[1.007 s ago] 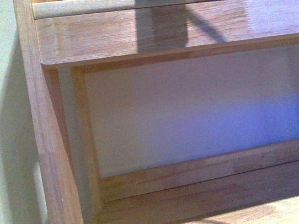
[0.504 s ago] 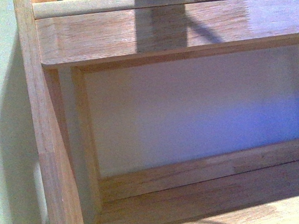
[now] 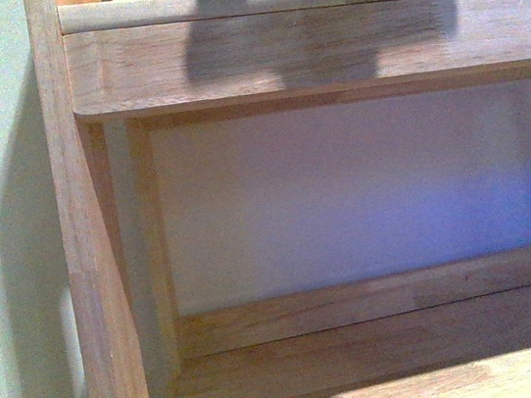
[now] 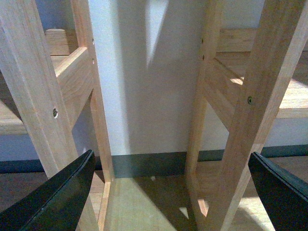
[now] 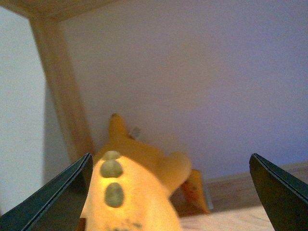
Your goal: Put away toys
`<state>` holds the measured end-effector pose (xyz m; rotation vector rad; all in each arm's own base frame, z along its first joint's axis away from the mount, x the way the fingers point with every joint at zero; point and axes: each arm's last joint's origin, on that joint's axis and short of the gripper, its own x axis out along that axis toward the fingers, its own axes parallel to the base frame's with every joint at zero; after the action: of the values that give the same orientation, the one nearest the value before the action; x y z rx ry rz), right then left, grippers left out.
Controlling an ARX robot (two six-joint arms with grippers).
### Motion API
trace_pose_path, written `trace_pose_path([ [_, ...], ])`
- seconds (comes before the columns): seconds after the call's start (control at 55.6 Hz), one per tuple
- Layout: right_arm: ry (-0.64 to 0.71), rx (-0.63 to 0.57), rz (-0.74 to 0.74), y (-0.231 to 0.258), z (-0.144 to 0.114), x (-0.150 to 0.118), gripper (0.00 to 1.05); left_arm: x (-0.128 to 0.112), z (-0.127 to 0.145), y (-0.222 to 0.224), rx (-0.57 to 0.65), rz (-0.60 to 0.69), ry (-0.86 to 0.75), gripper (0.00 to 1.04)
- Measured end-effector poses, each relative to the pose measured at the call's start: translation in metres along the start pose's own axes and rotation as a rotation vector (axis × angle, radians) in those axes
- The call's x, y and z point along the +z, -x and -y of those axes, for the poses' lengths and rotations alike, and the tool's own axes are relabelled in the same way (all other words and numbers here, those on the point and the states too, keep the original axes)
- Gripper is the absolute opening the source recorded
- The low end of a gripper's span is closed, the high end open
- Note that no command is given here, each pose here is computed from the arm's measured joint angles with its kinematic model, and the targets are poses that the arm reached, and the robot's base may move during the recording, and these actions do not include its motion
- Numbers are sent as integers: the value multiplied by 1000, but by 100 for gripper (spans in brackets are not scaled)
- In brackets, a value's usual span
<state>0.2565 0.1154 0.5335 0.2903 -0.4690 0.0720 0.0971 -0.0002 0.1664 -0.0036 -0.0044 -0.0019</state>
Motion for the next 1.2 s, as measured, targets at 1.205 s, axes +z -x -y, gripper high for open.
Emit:
trace_pose_path([
  [1.205,67,-261,-253,270,135,-148,98,0,0,0,0,0,0,98],
])
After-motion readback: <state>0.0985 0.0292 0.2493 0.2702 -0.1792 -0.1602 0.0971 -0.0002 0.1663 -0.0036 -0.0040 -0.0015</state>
